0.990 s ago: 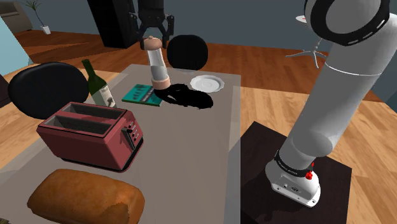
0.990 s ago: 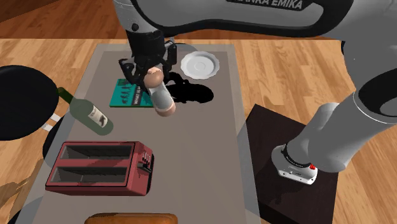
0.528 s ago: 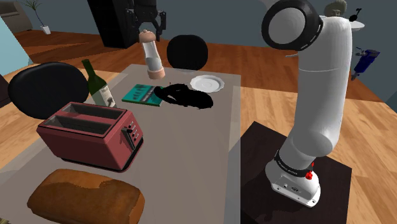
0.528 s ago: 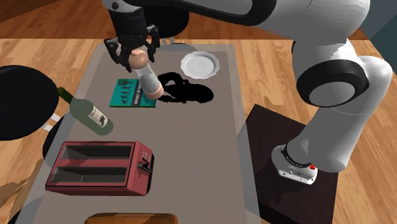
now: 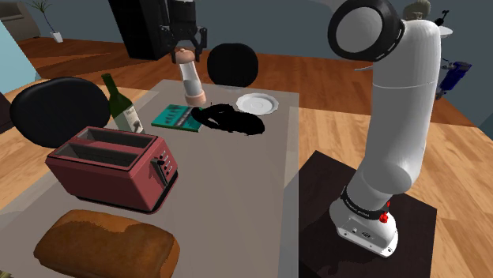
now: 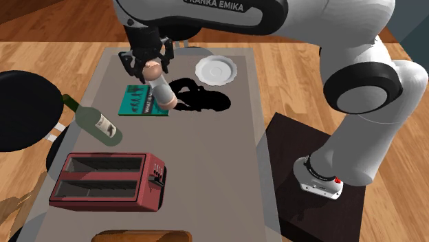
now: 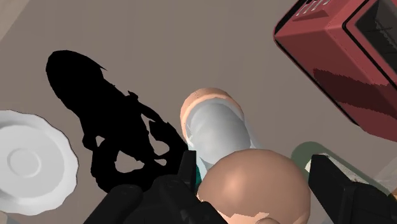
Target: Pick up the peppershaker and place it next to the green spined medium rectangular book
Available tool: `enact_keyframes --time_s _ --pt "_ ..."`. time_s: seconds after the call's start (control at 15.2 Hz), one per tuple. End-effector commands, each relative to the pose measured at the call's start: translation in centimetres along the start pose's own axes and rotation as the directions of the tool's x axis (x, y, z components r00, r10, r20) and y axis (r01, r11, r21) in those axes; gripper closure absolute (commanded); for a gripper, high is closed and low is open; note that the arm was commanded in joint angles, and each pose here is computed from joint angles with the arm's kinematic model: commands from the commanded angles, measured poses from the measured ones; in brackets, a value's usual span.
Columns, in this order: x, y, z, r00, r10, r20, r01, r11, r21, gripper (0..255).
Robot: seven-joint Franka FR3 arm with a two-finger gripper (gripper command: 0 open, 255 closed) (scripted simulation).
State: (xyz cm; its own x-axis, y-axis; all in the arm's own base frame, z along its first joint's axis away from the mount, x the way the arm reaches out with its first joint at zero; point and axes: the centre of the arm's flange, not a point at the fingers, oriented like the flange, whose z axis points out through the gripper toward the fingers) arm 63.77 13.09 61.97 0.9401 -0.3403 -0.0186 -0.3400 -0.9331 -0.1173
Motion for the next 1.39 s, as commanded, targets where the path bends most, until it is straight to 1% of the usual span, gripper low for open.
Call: enact_keyframes --time_s 0.0,1.32 --pt "0.1 0.0 1.0 1.0 0.0 -0.001 0.0 1.0 0.0 255" --pt "0.3 1.3 11.5 1.0 0.0 -0.001 0.0 1.0 0.0 255"
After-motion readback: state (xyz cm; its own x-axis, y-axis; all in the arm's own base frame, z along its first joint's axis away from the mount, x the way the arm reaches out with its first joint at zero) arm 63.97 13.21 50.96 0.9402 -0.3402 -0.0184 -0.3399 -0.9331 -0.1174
